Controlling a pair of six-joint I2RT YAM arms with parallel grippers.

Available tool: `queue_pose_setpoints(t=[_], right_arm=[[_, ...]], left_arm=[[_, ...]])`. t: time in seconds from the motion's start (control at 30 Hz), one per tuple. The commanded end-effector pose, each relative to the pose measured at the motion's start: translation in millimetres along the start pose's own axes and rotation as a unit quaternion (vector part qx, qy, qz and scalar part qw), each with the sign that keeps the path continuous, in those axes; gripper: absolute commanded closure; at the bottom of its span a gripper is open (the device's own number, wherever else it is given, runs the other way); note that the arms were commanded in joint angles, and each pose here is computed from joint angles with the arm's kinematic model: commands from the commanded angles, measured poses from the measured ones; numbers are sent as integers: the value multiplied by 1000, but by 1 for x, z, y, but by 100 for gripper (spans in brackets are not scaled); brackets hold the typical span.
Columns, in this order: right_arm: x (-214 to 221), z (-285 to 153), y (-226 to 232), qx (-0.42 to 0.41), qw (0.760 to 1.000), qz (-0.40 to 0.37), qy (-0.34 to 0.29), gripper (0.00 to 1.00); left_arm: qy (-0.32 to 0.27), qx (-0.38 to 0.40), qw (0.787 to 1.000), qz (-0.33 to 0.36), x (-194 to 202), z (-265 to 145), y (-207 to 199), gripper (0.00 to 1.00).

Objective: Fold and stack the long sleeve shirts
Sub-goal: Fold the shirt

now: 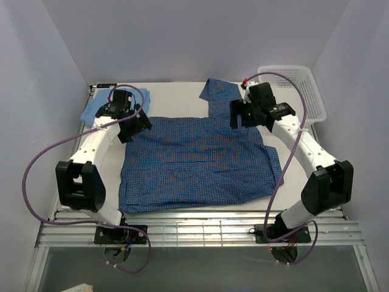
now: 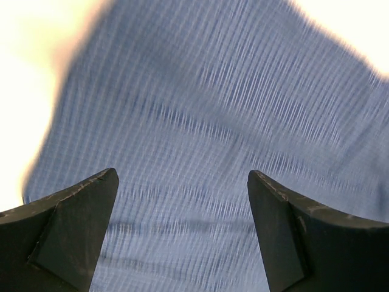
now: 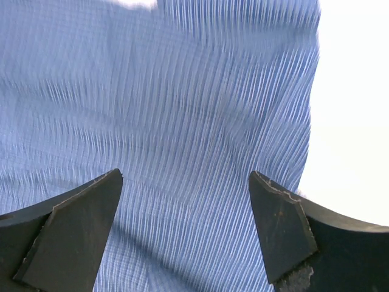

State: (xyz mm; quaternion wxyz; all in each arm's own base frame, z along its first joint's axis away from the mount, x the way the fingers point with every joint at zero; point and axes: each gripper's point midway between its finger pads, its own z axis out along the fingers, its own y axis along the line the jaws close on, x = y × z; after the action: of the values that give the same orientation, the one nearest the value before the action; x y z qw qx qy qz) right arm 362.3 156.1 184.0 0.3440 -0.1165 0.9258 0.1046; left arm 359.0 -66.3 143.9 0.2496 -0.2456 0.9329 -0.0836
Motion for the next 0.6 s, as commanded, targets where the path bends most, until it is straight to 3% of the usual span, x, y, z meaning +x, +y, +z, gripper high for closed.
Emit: queue_pose_setpoints(t=[0.0,0.03,0.17,0.27,0.57], right_arm=[[-62,17,0,8,997,-45,-62,10],[-96,8,-4,29,994,-46,-100,10],[-145,45,-15,52,990,-54,-118,10],[-182,50,-22,45,986,-50,-152,10],[-187,140,-44,41,982,-116,-146,10]], left_arm=[[-58,-38,997,27,-54,18,-2,2],[-66,-43,997,27,-64,23,-5,2],[-99,-39,993,48,-115,39,-26,2],[-94,-51,992,68,-127,63,-23,2],[-74,-26,989,127,-135,108,-28,4]])
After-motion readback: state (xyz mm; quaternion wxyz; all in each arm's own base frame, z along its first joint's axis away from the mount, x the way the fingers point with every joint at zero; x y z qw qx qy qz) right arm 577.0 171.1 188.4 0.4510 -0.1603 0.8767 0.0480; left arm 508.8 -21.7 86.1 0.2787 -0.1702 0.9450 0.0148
